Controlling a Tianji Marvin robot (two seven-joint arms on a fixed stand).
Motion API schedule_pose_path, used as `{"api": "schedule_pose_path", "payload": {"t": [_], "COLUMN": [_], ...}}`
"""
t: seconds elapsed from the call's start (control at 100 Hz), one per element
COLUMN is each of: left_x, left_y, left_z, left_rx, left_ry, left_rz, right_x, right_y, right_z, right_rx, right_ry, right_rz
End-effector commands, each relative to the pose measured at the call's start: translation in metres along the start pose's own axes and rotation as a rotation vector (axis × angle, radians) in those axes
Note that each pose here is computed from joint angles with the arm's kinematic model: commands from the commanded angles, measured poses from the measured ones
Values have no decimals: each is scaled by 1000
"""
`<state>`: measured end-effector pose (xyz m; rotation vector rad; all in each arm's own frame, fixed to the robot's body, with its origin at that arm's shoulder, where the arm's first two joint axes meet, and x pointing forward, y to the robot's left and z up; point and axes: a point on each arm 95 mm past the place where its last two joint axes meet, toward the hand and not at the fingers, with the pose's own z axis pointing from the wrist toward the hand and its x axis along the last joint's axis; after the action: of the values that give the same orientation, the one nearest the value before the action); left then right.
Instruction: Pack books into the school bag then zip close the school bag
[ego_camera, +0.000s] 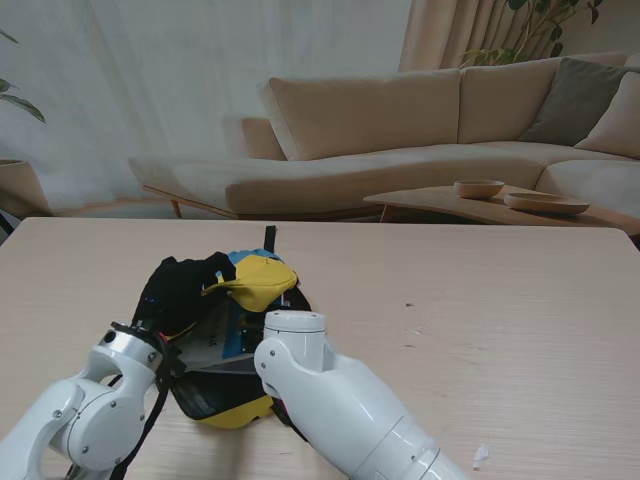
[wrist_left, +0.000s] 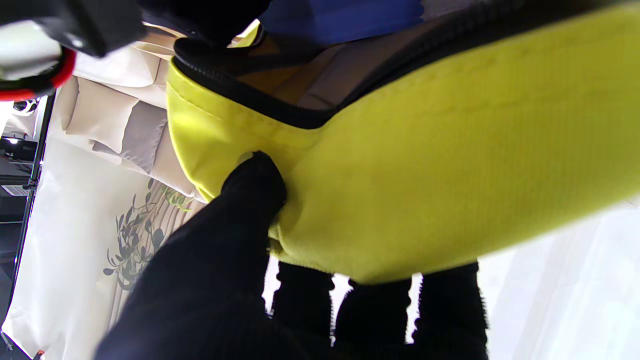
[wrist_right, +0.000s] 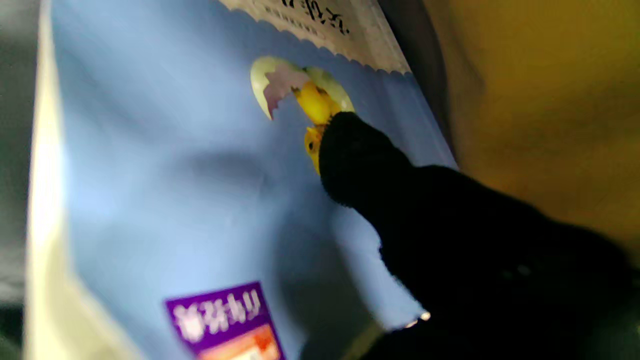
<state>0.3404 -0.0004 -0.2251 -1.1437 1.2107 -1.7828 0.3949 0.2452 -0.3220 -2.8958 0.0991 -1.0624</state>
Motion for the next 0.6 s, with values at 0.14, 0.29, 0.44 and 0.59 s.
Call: {"api": "schedule_pose_path", "payload": {"t": [0.14, 0.29, 0.44, 0.59], "left_x": [9, 10, 10, 9], "left_y": [-4, -3, -3, -3], "left_z": [-3, -4, -4, -4], "left_rx": [10, 12, 12, 10], "left_ry": [15, 17, 17, 18], "left_rz": [-9, -8, -6, -8], "right_x": [5, 4, 5, 7], "right_y": [-18, -22, -27, -32], "right_z": [-2, 0, -1, -3], "right_rx": [11, -21, -33, -33], "right_ry": [16, 34, 52, 61], "right_rz": [14, 0, -20, -23]}}
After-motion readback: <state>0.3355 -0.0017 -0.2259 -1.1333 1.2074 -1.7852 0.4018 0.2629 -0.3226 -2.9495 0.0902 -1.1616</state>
